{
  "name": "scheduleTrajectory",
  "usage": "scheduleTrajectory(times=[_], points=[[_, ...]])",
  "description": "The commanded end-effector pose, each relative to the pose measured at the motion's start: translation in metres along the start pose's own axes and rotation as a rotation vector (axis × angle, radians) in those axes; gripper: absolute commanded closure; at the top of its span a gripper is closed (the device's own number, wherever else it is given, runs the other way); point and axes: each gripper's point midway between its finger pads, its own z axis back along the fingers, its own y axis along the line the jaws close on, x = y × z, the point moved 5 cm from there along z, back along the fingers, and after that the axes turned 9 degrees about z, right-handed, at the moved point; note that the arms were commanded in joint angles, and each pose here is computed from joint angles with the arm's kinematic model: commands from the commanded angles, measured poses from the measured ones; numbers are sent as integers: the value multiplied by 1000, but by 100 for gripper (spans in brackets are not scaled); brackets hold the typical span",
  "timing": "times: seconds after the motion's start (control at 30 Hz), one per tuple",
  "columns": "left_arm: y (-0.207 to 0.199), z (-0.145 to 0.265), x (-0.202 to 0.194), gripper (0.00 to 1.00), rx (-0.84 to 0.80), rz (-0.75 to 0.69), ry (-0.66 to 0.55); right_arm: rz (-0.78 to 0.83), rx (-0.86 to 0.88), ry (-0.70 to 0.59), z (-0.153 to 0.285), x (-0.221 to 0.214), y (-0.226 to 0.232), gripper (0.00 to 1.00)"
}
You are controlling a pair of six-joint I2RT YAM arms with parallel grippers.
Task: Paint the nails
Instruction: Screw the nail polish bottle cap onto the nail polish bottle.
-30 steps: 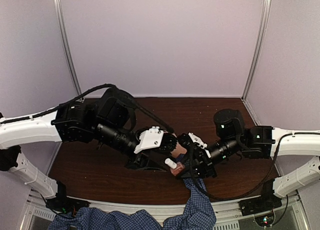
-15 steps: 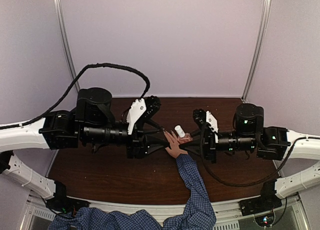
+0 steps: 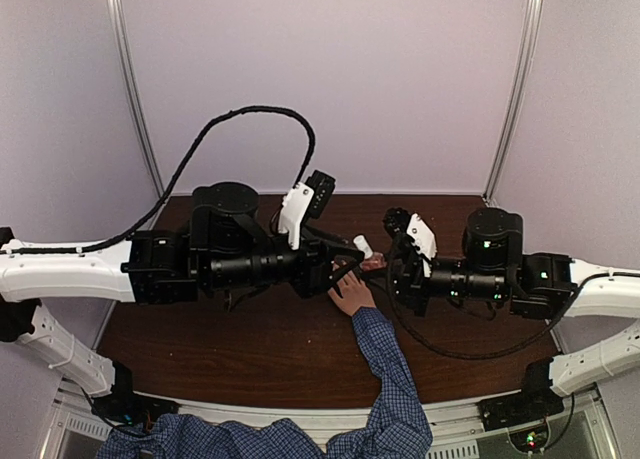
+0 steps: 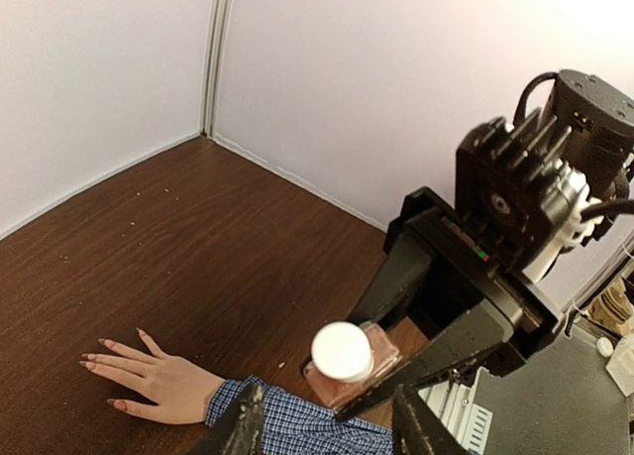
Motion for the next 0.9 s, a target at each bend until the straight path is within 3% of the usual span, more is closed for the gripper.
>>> scheduleTrajectory(times=[0.0,0.23,0.7,0.87], points=[[-3,-5,22,57,-1,72,-117,-13,-19,-13,-3,2,-2,100],[-8,-9,25,64,-25,73,-126,-13,-6,-13,-5,1,0,100],[-15,-19,8,91,-122,54,-63,-4,85,-54,1,10,11,100],[-23,-19,-4,94,-210,33,-19,14,156,-140,9,27,18,100]])
